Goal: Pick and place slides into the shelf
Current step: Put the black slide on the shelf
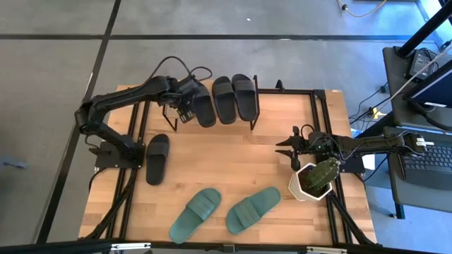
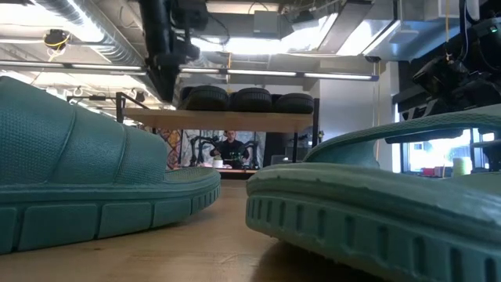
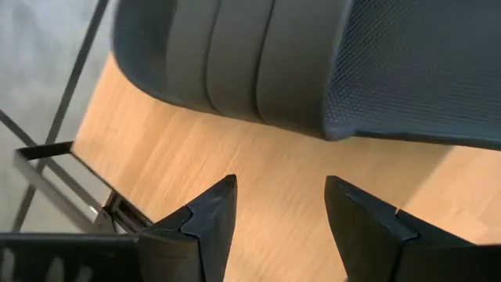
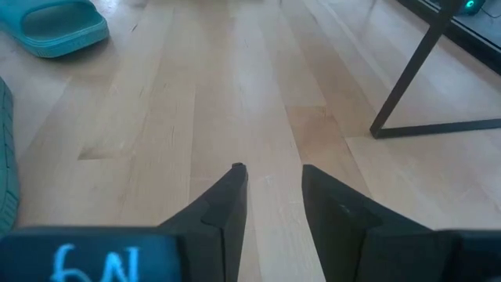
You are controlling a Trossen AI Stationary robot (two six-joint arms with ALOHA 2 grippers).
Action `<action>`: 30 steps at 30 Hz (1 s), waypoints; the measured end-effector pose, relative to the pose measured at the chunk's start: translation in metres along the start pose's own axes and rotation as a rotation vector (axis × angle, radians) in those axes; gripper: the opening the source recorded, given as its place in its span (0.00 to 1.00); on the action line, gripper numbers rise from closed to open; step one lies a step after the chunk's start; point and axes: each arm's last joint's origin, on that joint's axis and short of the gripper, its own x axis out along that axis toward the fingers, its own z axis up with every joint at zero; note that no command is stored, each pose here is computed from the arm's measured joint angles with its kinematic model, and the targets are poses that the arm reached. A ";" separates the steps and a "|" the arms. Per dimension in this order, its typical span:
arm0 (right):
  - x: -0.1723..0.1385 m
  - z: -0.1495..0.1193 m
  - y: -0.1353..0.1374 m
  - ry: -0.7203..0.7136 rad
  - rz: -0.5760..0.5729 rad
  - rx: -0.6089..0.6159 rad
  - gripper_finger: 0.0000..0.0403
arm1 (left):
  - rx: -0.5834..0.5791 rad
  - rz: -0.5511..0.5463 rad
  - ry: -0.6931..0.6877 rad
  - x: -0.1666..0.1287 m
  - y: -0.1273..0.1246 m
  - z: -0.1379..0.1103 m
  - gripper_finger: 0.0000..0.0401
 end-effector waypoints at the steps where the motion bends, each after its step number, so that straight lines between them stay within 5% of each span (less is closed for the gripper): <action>1: 0.000 0.000 0.000 0.000 0.000 0.000 0.31 | 0.010 0.001 0.013 0.004 0.000 0.001 0.46; 30: 0.000 0.000 0.000 0.001 -0.001 -0.004 0.31 | 0.093 0.075 -0.086 0.021 0.007 0.022 0.46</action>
